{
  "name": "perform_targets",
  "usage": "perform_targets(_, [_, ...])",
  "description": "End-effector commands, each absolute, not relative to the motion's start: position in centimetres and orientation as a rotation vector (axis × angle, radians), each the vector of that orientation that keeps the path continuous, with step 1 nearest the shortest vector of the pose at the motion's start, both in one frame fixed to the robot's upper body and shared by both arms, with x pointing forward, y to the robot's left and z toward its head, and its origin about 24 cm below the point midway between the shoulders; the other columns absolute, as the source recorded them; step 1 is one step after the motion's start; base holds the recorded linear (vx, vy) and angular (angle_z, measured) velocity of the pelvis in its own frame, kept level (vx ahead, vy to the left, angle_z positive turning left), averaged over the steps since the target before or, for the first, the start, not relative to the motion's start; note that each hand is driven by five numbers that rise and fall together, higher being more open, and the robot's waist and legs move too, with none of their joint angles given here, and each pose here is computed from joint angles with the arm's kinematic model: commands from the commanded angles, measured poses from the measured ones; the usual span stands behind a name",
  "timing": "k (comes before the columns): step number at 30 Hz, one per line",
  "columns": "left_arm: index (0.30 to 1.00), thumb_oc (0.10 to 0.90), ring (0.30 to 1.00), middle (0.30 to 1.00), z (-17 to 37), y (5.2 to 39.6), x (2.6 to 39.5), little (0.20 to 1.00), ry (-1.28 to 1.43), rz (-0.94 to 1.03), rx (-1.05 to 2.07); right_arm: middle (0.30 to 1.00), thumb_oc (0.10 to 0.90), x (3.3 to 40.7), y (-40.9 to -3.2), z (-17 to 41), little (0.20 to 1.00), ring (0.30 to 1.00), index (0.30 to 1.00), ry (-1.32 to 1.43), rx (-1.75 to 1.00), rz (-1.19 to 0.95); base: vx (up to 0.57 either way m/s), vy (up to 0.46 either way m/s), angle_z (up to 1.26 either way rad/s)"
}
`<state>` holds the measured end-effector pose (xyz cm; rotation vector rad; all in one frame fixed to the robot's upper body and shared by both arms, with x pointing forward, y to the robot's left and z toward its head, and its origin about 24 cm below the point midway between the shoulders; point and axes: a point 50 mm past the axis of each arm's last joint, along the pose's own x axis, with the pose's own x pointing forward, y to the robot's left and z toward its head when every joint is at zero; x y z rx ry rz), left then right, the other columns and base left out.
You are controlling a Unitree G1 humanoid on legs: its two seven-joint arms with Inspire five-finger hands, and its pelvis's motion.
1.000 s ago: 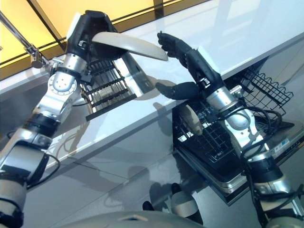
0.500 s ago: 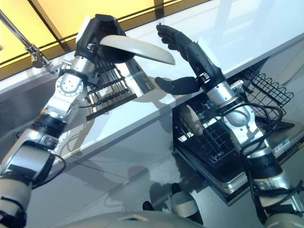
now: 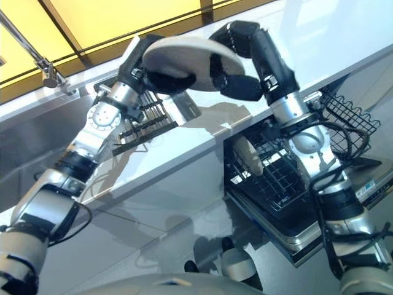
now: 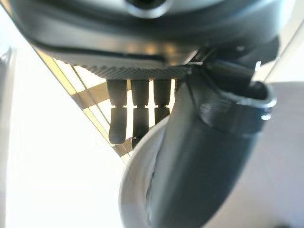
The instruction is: Pick up plates and place into dishwasher.
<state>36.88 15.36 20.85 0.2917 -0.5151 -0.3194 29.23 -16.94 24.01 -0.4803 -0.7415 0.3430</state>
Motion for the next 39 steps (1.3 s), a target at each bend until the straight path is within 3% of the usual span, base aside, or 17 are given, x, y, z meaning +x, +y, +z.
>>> perform_targets(1, [0.300,0.100,0.300,0.300,25.1,17.1,36.9,0.200,-0.679,-0.214,0.226,0.300,0.100,27.9,-15.2,26.3,0.200,0.300,0.300,-0.918,-0.420,0.442,0.00,0.000,0.00])
perform_targets(11, [0.300,0.100,0.300,0.300,24.5,17.3,37.1,0.200,-0.652,-0.203,0.250,0.300,0.100,27.8,-15.3,26.6,0.200,0.300,0.300,-0.933,-0.431,0.420,0.00,0.000,0.00])
perform_targets(12, [0.514,0.350,0.514,0.514,24.3,17.3,37.1,0.450,-0.642,-0.200,0.254,0.300,0.100,27.8,-15.4,26.6,0.200,0.300,0.300,-0.935,-0.437,0.416,0.00,0.000,0.00])
perform_targets(13, [0.514,0.350,0.514,0.514,24.3,17.3,37.1,0.450,-0.638,-0.198,0.255,0.300,0.100,27.8,-15.4,26.6,0.200,0.300,0.300,-0.935,-0.439,0.414,0.00,0.000,0.00])
perform_targets(14, [0.900,0.800,0.900,0.900,24.1,17.4,37.2,0.900,-0.625,-0.193,0.255,0.300,0.100,27.8,-15.5,26.6,0.200,0.300,0.300,-0.935,-0.443,0.411,0.00,0.000,0.00])
perform_targets(39, [0.900,0.800,0.900,0.900,22.4,20.3,36.8,0.900,-0.543,-0.230,0.298,0.300,0.100,28.1,-20.6,25.9,0.200,0.300,0.300,-0.868,-0.633,0.172,0.00,0.000,0.00])
